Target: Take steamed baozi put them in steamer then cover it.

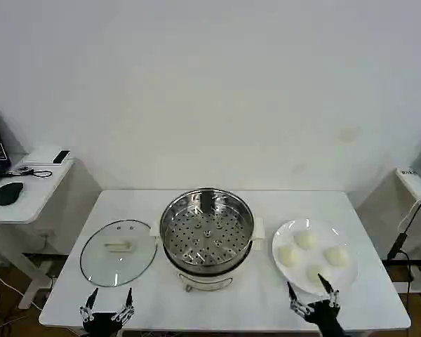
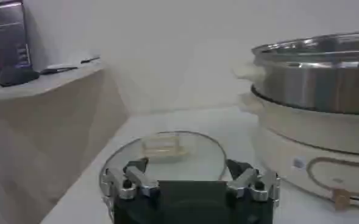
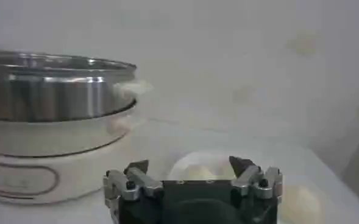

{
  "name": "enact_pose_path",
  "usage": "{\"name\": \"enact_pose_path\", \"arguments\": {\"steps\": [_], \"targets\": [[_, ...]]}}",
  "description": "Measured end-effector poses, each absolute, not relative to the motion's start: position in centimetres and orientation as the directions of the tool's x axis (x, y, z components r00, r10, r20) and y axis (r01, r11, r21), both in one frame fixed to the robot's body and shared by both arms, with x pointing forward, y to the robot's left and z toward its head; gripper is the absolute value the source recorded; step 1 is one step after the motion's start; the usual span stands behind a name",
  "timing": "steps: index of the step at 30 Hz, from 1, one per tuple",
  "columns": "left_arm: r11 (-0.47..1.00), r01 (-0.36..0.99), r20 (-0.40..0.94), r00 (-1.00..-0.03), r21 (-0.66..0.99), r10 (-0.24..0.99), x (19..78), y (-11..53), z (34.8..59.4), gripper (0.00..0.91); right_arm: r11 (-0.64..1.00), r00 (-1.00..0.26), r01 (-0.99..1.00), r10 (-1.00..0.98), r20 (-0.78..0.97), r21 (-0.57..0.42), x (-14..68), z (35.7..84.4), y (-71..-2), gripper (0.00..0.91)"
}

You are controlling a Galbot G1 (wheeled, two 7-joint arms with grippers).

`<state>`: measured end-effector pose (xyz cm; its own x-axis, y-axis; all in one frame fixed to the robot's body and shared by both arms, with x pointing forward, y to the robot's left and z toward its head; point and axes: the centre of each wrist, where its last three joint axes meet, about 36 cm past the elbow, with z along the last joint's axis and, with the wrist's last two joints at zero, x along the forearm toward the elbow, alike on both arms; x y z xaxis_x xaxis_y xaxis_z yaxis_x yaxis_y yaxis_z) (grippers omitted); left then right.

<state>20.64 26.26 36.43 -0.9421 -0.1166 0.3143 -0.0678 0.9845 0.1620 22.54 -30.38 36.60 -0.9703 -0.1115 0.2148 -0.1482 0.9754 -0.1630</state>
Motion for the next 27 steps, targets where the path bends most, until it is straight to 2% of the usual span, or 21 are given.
{"name": "enact_pose_path", "arguments": {"steps": [11, 19, 23, 27], "targets": [[0.981, -0.019, 0.354, -0.931, 0.191, -0.087, 21.2, 26.0, 38.0, 0.907, 0.858, -0.947, -0.228, -0.087, 0.308, -0.460, 26.6, 40.8, -37.4, 0.907], [0.969, -0.004, 0.313, -0.946, 0.248, -0.084, 21.8, 25.6, 39.2, 0.907, 0.583, -0.883, -0.436, -0.133, 0.450, -0.685, 31.5, 44.4, -42.1, 0.907], [0.959, -0.008, 0.294, -0.951, 0.283, -0.095, 21.7, 25.6, 39.7, 0.907, 0.420, -0.839, -0.531, -0.138, 0.527, -0.736, 34.7, 46.3, -43.7, 0.907], [0.950, -0.013, 0.285, -0.952, 0.310, -0.106, 21.5, 25.4, 39.8, 0.907, 0.274, -0.784, -0.618, -0.139, 0.605, -0.737, 38.4, 47.8, -44.7, 0.907]]}}
